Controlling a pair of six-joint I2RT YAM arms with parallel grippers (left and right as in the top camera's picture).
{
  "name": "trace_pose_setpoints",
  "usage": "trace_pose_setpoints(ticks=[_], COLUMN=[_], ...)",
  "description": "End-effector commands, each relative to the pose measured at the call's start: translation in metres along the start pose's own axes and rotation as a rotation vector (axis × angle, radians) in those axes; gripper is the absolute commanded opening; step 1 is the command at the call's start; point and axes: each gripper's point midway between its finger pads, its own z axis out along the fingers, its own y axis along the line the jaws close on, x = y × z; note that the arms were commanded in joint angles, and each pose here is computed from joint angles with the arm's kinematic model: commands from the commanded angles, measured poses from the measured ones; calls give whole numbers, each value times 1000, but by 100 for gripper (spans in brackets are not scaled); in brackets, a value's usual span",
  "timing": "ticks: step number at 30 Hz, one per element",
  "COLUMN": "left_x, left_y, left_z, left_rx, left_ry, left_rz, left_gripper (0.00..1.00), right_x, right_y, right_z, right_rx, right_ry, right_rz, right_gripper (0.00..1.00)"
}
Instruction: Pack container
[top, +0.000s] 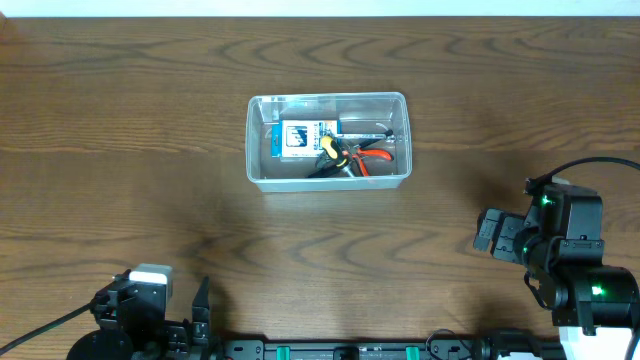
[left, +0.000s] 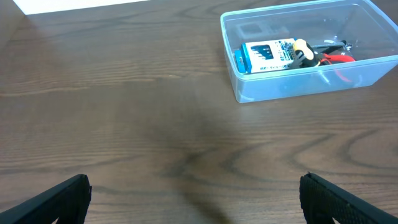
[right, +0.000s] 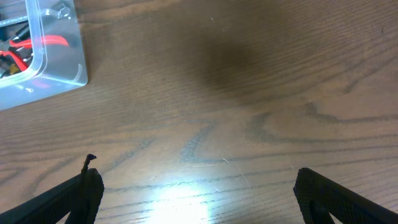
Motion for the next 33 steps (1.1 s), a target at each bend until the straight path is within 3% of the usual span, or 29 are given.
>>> trace_pose_setpoints(ticks=[1,12,18,27,33], left_x=[1,1,1,1,1], left_y=[2,2,2,2,2], left_z=[1,1,1,1,1], left_rx=[-14,-14,-14,-14,-14], left_ry=[2,2,2,2,2], left_rz=[-4,-4,-4,-4,-4], left_gripper=[98,98,98,98,98], right_x=[3,2,-9,-25,-36], right_y=[1,-6,9,29,36], right_z=[2,-7,-32,-17,7], right_rx=[-5,15,-86,-218,-240], right_ry=[9,-33,-279,-716,-897], right_rz=[-19,-19,-225,-254,-283], right_gripper=[99,99,99,99,99])
